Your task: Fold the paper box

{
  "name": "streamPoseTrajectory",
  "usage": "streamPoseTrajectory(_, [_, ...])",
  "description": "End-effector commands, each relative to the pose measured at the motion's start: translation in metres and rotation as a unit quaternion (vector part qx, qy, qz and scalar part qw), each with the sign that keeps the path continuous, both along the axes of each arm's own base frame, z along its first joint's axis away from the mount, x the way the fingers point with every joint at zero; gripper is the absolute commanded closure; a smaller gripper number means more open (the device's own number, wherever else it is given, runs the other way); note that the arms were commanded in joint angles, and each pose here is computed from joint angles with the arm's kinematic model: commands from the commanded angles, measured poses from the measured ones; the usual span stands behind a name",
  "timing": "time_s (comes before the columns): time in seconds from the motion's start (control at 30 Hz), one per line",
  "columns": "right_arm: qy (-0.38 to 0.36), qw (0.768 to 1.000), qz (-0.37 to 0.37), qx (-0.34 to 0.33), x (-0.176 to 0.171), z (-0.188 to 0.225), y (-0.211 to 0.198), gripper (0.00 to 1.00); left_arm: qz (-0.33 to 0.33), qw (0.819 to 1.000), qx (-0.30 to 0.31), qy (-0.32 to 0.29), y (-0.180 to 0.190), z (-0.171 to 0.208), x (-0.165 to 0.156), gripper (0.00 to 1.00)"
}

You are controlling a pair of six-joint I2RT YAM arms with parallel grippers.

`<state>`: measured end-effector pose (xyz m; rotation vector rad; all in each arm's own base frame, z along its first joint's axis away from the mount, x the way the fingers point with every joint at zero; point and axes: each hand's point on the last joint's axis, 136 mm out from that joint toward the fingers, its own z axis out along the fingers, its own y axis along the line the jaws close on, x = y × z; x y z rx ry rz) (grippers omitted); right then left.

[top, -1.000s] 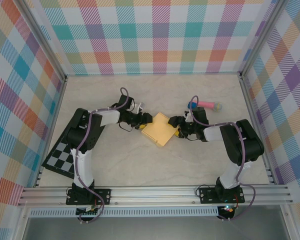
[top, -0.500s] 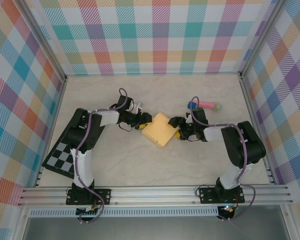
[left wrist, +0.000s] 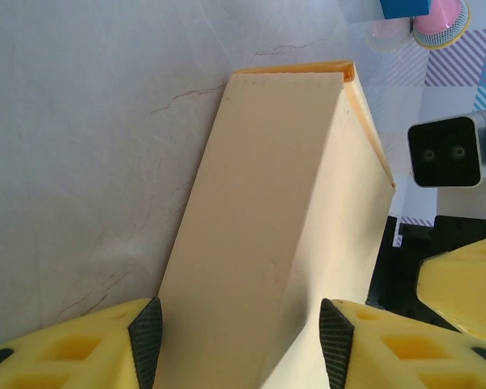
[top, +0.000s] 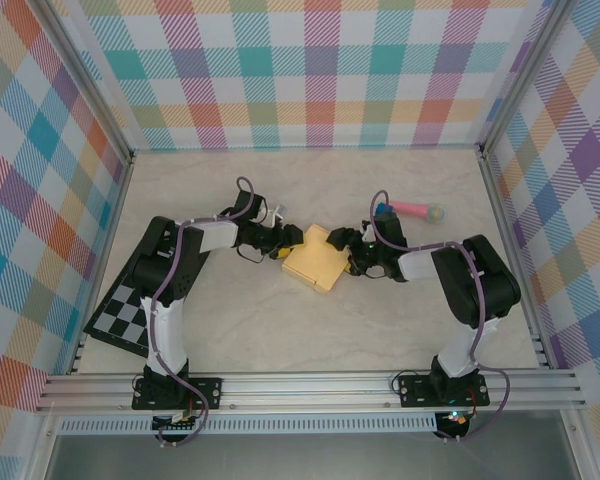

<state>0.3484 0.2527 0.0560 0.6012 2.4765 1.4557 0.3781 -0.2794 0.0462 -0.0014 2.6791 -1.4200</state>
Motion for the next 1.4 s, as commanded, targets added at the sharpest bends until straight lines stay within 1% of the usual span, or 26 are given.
streamPoseTrajectory(0.0, [-0.071,0.994,0.045,0.066,0.009,0.044,0.024,0.26,-0.007,0.998,0.002,0.063,0.002,-0.016,-0.025,0.44])
streamPoseTrajectory(0.1, [-0.080,0.993,0.051,0.071,0.011,0.055,0.027,0.26,-0.003,0.998,-0.002,0.058,0.002,-0.012,-0.023,0.43])
streamPoseTrajectory(0.23, [-0.089,0.992,0.057,0.075,0.012,0.066,0.029,0.26,0.002,0.999,0.011,0.052,0.007,-0.015,-0.018,0.38])
streamPoseTrajectory(0.3, [-0.095,0.990,0.062,0.079,0.012,0.071,0.031,0.26,0.007,0.999,0.015,0.052,0.010,-0.019,-0.013,0.38])
streamPoseTrajectory(0.43, [-0.084,0.991,0.068,0.077,0.011,0.070,0.031,0.26,0.012,0.998,0.014,0.055,0.008,-0.023,-0.006,0.38])
streamPoseTrajectory(0.73, [-0.091,0.990,0.078,0.078,0.015,0.081,0.035,0.26,0.023,0.997,0.013,0.068,0.014,-0.035,-0.006,0.37])
streamPoseTrajectory(0.8, [-0.095,0.989,0.080,0.078,0.016,0.084,0.036,0.26,0.027,0.997,0.014,0.068,0.017,-0.035,-0.005,0.36])
streamPoseTrajectory(0.9, [-0.100,0.988,0.086,0.078,0.018,0.090,0.038,0.26,0.037,0.997,0.015,0.067,0.028,-0.035,0.000,0.29])
streamPoseTrajectory(0.97, [-0.103,0.987,0.091,0.080,0.019,0.093,0.040,0.26,0.043,0.997,0.020,0.067,0.038,-0.036,0.004,0.27])
streamPoseTrajectory(1.17, [-0.103,0.985,0.103,0.087,0.022,0.095,0.049,0.26,0.059,0.995,0.031,0.071,0.061,-0.040,0.015,0.27])
streamPoseTrajectory(1.37, [-0.103,0.982,0.123,0.095,0.023,0.097,0.066,0.26,0.072,0.994,0.038,0.072,0.074,-0.046,0.019,0.28])
